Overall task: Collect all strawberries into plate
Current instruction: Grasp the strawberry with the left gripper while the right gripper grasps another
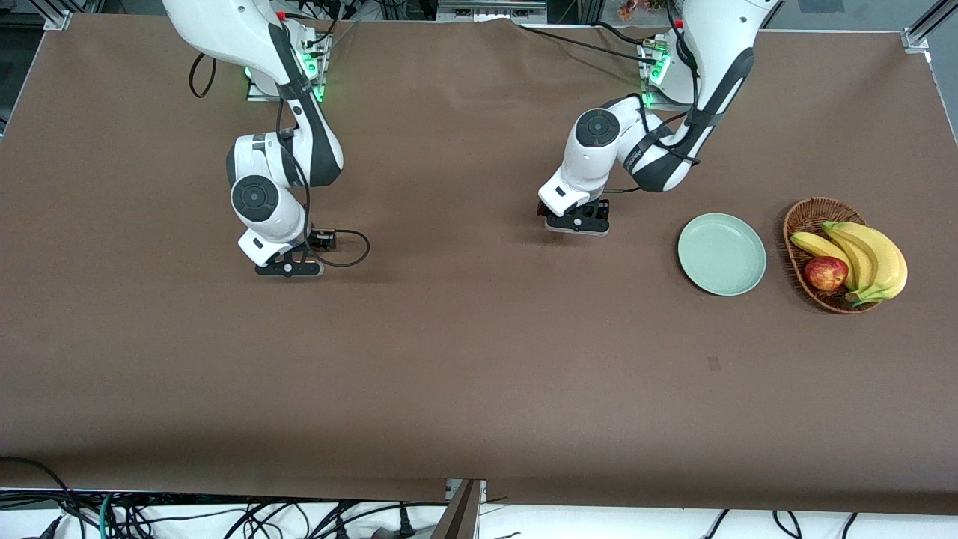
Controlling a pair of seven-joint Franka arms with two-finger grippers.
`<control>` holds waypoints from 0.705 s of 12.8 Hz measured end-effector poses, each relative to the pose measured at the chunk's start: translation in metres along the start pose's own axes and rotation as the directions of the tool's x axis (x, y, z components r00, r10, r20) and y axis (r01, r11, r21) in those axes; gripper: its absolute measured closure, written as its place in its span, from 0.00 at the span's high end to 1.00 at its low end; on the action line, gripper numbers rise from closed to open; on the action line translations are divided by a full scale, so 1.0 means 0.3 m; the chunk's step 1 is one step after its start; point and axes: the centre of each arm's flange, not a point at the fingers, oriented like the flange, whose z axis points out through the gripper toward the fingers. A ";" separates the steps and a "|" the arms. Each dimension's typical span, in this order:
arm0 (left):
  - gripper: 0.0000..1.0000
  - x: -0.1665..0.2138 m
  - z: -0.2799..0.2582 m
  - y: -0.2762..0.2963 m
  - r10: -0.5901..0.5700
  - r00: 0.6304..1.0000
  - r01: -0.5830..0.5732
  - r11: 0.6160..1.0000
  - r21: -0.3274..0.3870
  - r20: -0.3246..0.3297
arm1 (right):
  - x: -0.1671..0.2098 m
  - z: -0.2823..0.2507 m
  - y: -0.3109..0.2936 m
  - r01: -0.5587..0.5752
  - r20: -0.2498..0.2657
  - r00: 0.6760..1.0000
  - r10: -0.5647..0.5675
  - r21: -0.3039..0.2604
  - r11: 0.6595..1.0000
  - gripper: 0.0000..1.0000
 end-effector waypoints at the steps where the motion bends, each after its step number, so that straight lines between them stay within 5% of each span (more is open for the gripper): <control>1: 1.00 -0.006 0.007 0.006 -0.002 1.000 0.002 1.000 0.000 0.005 | -0.003 0.006 0.003 0.012 -0.009 1.000 -0.012 0.001 1.000 0.63; 4: 0.93 -0.025 0.020 0.028 -0.014 1.000 0.014 1.000 -0.001 0.014 | -0.016 0.025 0.012 0.026 -0.015 1.000 -0.026 -0.001 1.000 0.47; 7: 0.58 -0.028 0.022 0.034 -0.044 0.999 0.044 0.999 -0.002 0.016 | -0.015 0.024 0.011 0.028 -0.018 0.999 -0.028 0.000 1.000 0.33; 9: 0.36 -0.027 0.014 0.045 -0.051 0.999 0.051 0.999 -0.006 0.011 | -0.014 0.016 0.007 0.021 -0.023 1.000 -0.020 0.012 1.000 0.32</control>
